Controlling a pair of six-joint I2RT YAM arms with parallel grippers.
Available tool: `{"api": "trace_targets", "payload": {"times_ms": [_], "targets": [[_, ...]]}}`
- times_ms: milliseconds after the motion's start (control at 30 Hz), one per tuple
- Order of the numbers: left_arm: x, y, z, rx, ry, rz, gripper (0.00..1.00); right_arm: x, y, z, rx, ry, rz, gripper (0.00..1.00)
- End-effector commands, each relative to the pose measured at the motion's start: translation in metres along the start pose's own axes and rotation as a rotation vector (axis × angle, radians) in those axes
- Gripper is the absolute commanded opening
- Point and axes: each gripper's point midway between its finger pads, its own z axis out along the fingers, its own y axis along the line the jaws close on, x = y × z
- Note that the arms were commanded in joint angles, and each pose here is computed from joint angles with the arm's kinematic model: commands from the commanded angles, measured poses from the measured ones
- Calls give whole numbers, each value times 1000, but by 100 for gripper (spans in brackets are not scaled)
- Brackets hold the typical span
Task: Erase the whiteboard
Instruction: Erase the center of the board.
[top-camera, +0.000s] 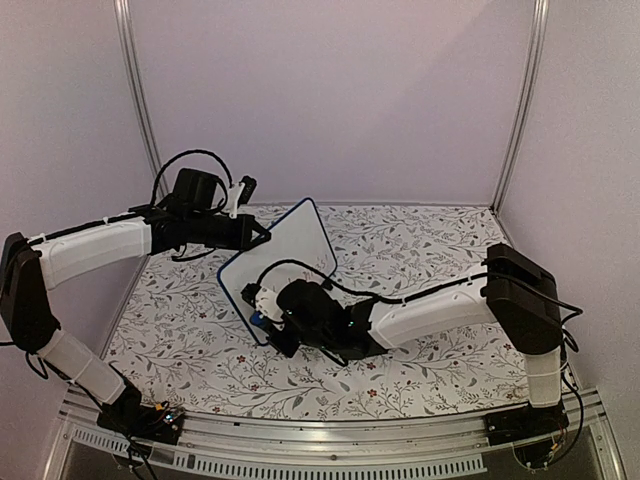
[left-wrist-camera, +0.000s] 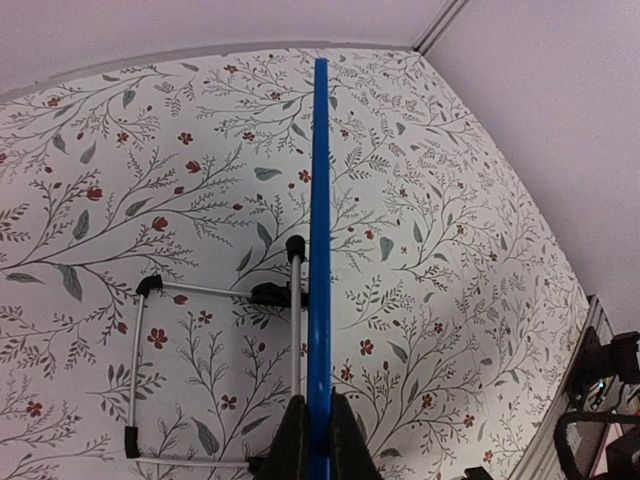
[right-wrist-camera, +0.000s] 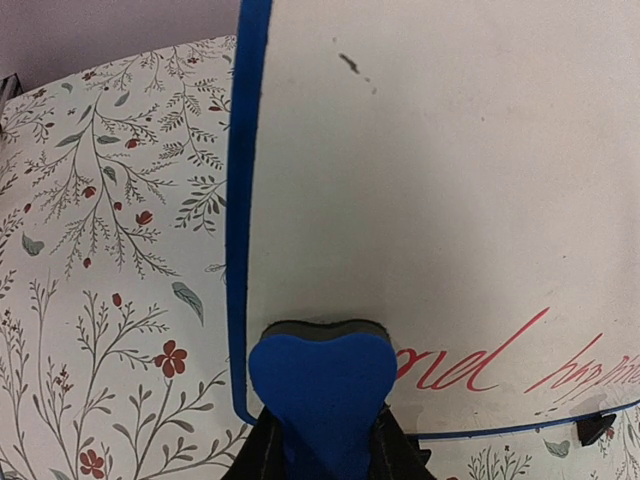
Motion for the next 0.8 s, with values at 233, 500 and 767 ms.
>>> {"api": "trace_targets", "payload": {"times_ms": [233,500,767], "targets": [[29,-7,5,31,92,-22,0,28,5,1,-10,24,37,16],[28,-7,5,32,91,-23,0,32,2,4,-3,27,62,16],[29,-7,5,29,92,-23,0,-24,-11,-2,11,-84,56,17]]}}
